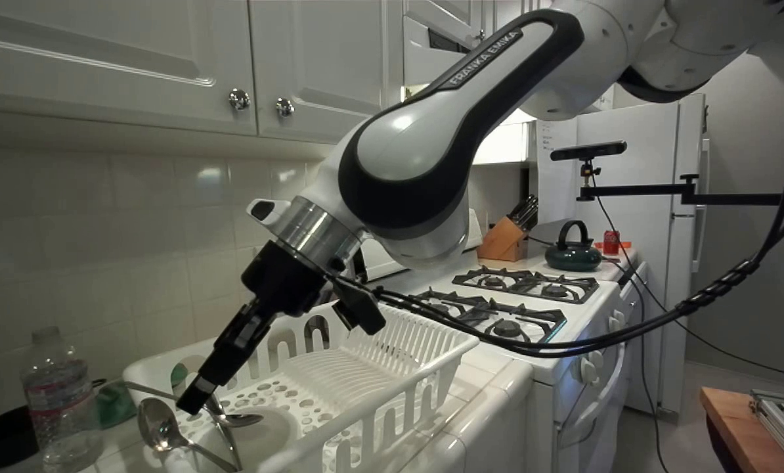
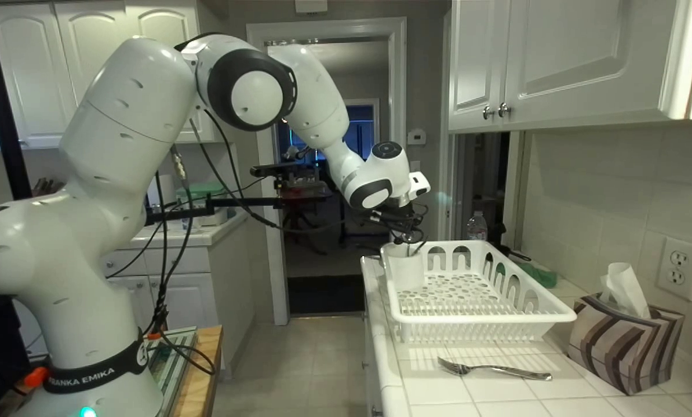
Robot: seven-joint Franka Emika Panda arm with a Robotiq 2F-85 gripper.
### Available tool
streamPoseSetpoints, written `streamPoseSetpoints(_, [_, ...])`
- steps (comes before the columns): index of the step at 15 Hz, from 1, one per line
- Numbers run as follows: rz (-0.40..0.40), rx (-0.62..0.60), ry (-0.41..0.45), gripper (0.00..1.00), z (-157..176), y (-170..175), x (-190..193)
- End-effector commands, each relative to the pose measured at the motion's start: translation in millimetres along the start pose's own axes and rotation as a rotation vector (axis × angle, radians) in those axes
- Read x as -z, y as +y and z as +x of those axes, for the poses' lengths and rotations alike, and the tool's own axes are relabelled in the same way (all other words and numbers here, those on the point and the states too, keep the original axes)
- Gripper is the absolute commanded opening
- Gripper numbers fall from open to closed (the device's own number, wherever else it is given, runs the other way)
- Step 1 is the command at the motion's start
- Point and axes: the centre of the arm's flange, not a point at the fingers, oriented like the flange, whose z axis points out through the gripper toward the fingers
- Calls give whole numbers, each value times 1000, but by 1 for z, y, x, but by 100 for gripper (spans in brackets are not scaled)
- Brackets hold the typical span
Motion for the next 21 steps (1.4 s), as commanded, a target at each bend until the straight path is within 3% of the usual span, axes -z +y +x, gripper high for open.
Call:
streamPoseSetpoints(1, [5,27,39,2,3,11,-7])
streamPoseSetpoints(7, [3,57,35,2,-3,21,-6])
streamPoseSetpoints(8, [3,57,34,33,-3,23,-6])
streamPoseSetpoints(11, [2,58,31,47,-6,24,-6])
streamPoseSetpoints(14, [-1,57,30,69,-5,26,-6])
streamPoseSetpoints(18, [-46,6,-37,95,0,36,16])
streamPoseSetpoints(21, [-126,-46,-90,100,-1,56,40])
